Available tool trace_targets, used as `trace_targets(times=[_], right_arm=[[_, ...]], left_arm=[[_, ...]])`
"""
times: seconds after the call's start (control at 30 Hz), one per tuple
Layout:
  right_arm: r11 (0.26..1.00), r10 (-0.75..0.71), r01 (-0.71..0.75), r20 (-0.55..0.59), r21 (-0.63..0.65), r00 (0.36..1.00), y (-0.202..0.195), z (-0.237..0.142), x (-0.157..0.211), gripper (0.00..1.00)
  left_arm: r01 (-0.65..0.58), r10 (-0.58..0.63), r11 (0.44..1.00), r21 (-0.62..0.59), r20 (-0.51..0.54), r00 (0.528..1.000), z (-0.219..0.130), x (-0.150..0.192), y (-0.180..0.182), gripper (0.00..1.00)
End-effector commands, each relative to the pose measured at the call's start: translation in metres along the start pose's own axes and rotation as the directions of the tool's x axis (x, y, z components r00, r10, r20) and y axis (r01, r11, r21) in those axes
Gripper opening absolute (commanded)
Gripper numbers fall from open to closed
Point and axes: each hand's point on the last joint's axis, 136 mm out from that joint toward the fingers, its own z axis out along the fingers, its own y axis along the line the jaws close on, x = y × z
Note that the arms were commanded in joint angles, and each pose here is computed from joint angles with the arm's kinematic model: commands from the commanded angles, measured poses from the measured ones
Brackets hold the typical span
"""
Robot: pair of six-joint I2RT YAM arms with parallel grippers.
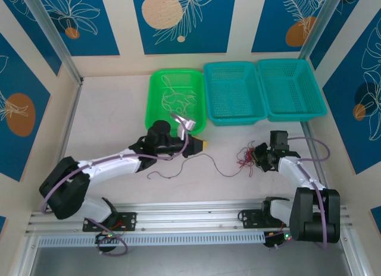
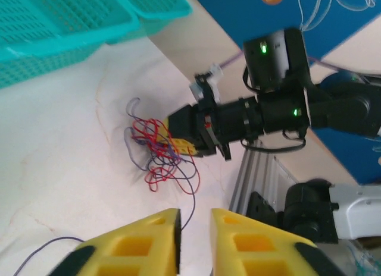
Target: Untangle the cables
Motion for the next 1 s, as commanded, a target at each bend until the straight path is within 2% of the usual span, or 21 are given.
trace_targets(times=[0.0,0.13,0.27,0.37,0.43,0.57,0.73,0.8,0.9,0.93,0.97], right_arm=[[0.999,-0.029,0.028,-0.029,-0.031,0.999,0.016,-0.004,0.006,0.10],[0.999,-0.027,0.026,-0.032,-0.024,0.999,0.017,-0.003,0.008,0.10],[0.999,-0.033,0.033,-0.034,-0.016,0.999,0.015,-0.005,0.009,0.10],[0.999,-0.034,0.033,-0.027,-0.010,0.999,0.014,-0.005,0.008,0.10],[0.999,-0.032,0.032,-0.028,-0.009,0.999,0.013,-0.005,0.009,0.10],[1.000,-0.022,0.022,-0.026,-0.014,0.999,0.014,-0.004,0.008,0.11],[1.000,-0.008,0.008,-0.019,-0.006,1.000,0.014,-0.006,0.006,0.12],[1.000,-0.003,0.003,-0.013,0.000,1.000,0.013,-0.007,0.005,0.13],[0.999,0.015,-0.016,0.009,0.034,1.000,0.006,-0.007,0.002,0.15],[0.998,0.028,-0.030,0.020,0.051,0.999,0.001,-0.007,0.000,0.17],[0.997,0.046,-0.048,0.034,0.068,0.998,-0.005,-0.006,-0.002,0.19]], left_arm=[[-0.060,0.077,0.992,0.114,-0.142,0.987,0.034,0.031,-0.027,0.41],[-0.005,0.044,0.984,0.178,-0.216,0.975,0.079,0.046,-0.038,0.47],[0.069,-0.018,0.983,0.168,-0.289,0.957,0.111,0.070,-0.024,0.48],[0.109,-0.021,0.967,0.230,-0.355,0.935,0.125,0.088,-0.032,0.54],[0.096,0.003,0.969,0.227,-0.398,0.917,0.134,0.102,-0.032,0.57],[0.102,0.000,0.975,0.197,-0.458,0.889,0.148,0.124,-0.021,0.58],[0.133,-0.032,0.976,0.172,-0.492,0.870,0.161,0.130,-0.013,0.56],[0.144,-0.040,0.975,0.168,-0.506,0.862,0.165,0.131,-0.012,0.46],[0.148,-0.042,0.971,0.188,-0.476,0.879,0.162,0.122,-0.020,0.07],[0.146,-0.042,0.969,0.198,-0.455,0.890,0.157,0.114,-0.024,0.00],[0.144,-0.041,0.967,0.211,-0.428,0.903,0.151,0.104,-0.031,0.00]])
